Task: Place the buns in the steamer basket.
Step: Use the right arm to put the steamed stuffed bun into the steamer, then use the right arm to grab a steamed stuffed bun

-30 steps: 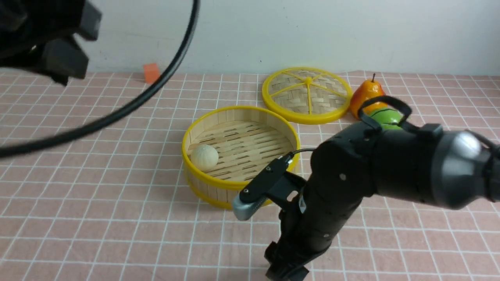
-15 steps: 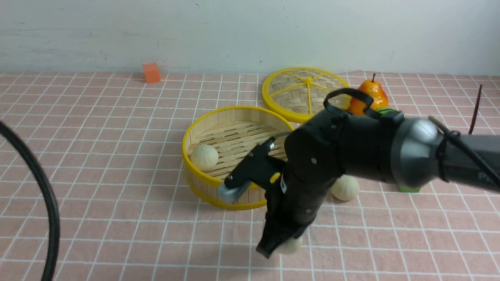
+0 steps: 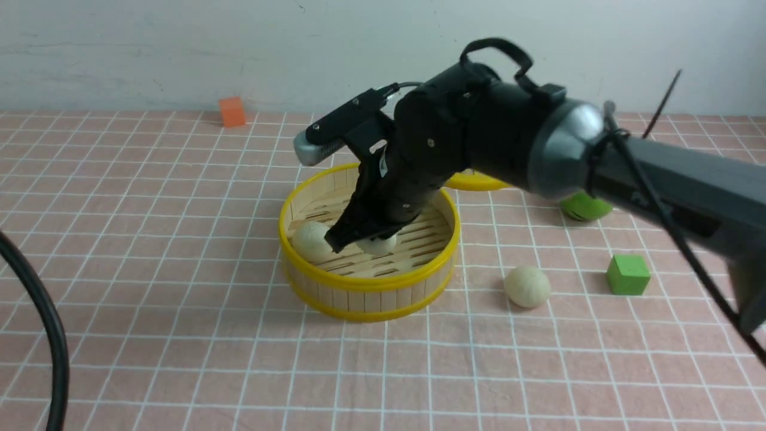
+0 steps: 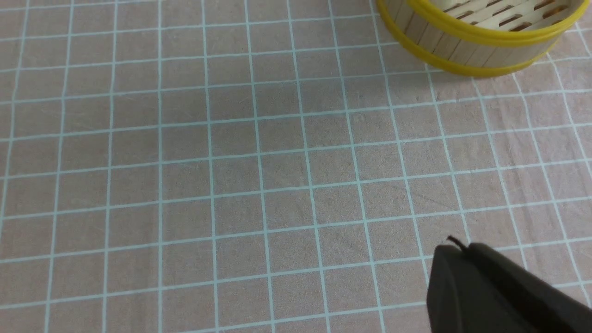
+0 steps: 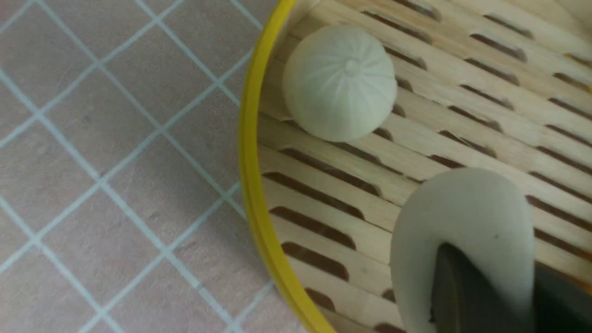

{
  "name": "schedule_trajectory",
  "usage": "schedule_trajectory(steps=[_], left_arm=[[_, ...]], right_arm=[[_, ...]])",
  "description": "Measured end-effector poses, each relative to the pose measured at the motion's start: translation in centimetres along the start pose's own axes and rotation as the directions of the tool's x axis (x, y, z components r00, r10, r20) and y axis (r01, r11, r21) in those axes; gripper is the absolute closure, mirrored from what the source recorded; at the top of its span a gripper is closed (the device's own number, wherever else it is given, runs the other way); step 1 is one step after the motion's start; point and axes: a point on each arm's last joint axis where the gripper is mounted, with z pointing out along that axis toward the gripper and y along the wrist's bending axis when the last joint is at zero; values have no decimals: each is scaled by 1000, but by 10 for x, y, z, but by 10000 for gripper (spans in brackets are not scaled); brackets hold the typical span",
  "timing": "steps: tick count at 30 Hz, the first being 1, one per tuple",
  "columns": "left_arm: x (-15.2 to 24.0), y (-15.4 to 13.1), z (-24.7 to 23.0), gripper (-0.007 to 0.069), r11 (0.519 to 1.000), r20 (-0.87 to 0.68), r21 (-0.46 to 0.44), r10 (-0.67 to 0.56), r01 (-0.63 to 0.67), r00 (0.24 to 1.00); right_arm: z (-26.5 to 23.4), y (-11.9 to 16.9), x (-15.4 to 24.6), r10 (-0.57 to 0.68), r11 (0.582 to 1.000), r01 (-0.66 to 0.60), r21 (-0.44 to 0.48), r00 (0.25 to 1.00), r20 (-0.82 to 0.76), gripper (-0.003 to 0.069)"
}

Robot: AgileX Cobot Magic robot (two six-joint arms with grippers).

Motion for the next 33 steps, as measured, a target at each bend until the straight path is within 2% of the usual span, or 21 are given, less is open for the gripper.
schedule_trajectory(steps=[1, 2, 3, 5, 7, 8, 12, 15, 20, 25, 29, 33], left_arm=[[0, 0, 0, 638, 1000, 1, 0, 0, 0, 1000], [0, 0, 0, 638, 1000, 1, 0, 0, 0, 1000], [0, 0, 0, 638, 1000, 1, 0, -1, 1, 1000], [0, 0, 0, 638, 1000, 1, 0, -1, 1, 1000], [0, 0, 0, 638, 1000, 2, 1, -3, 3, 1000], [0, 0, 0, 638, 1000, 2, 1, -3, 3, 1000], [-1, 0, 0, 638, 1000, 7, -3, -2, 2, 1000], [-1, 0, 0, 636, 1000, 8, -3, -1, 1, 1000], [-1, 0, 0, 633, 1000, 10, -4, -1, 1, 1000], [-1, 0, 0, 628, 1000, 9, -4, -1, 1, 1000], [-1, 0, 0, 626, 1000, 9, -2, -2, 2, 1000], [-1, 0, 0, 622, 1000, 8, 2, -3, 3, 1000]], right_arm=[[18, 1, 2, 1, 1000, -1, -3, 1000, -19, 560], [20, 1, 3, 6, 1000, -6, -3, 1000, -21, 554], [33, 2, 5, 23, 1000, -23, -4, 999, -36, 495], [40, 2, 6, 35, 999, -35, -3, 998, -49, 435], [46, 2, 7, 55, 998, -56, 0, 996, -69, 316], [46, 2, 7, 58, 998, -59, 0, 996, -70, 308], [34, 0, -2, 77, 997, -76, 6, 994, -83, 146], [17, -5, -11, 87, 996, -86, 15, 991, -106, 89], [-26, -18, -23, 98, 995, -94, 34, 986, -131, 80], [-77, -52, -27, 118, 992, -111, 67, 987, -112, 114], [-84, -88, -12, 188, 980, -176, 96, 972, -139, 136], [-63, -111, 17, 251, 966, -226, 124, 935, -250, 145]])
